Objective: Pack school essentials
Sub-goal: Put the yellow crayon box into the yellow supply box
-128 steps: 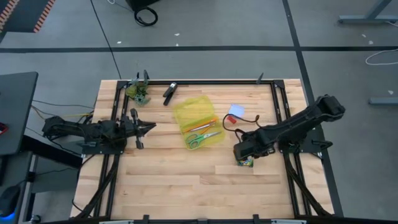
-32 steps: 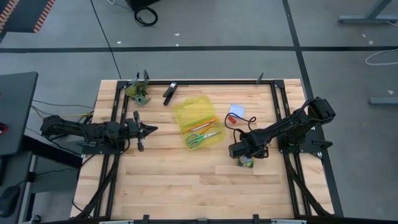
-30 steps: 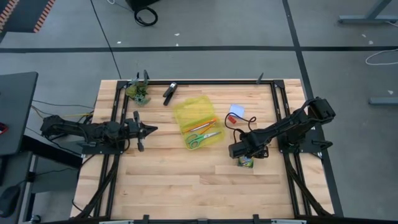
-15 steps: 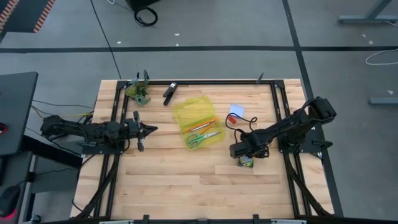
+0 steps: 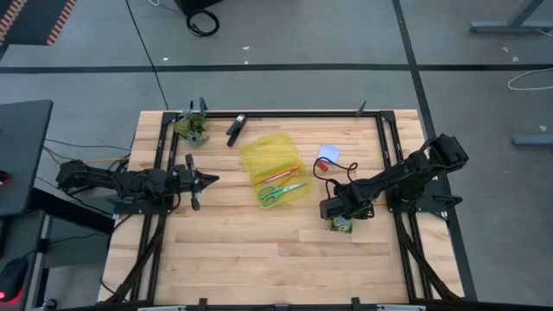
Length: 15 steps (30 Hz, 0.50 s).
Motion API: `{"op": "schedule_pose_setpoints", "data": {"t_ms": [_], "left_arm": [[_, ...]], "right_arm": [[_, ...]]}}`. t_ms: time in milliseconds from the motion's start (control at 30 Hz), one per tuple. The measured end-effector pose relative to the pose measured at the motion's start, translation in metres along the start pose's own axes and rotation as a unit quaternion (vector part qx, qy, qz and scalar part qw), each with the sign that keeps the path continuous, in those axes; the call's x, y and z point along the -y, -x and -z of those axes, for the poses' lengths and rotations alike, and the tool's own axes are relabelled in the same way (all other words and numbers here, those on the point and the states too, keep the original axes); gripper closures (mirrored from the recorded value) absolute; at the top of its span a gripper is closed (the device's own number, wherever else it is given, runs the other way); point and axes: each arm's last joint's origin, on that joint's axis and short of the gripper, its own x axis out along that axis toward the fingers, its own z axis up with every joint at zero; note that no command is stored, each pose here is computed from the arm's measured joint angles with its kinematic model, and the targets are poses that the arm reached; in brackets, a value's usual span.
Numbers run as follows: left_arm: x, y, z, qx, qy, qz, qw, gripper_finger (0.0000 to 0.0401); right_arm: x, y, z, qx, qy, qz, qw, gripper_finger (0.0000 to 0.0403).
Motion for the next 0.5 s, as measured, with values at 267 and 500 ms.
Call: {"op": "schedule_pose_setpoints", "data": {"t_ms": [267,500], "left_arm": [[0.0,0.0,0.0,0.0,0.0,0.0,1.0,0.0385],[0.0,0.0,0.0001,0.0,0.0,0.0,1.0,0.0384]], "right_arm": [[-0.0005,0.0002,0.0001,0.0,0.009,0.0,1.0,0.0034],[-0.0024,0.0017,0.0007,0.001,0.015,-0.003,1.0,0.0036]]}}
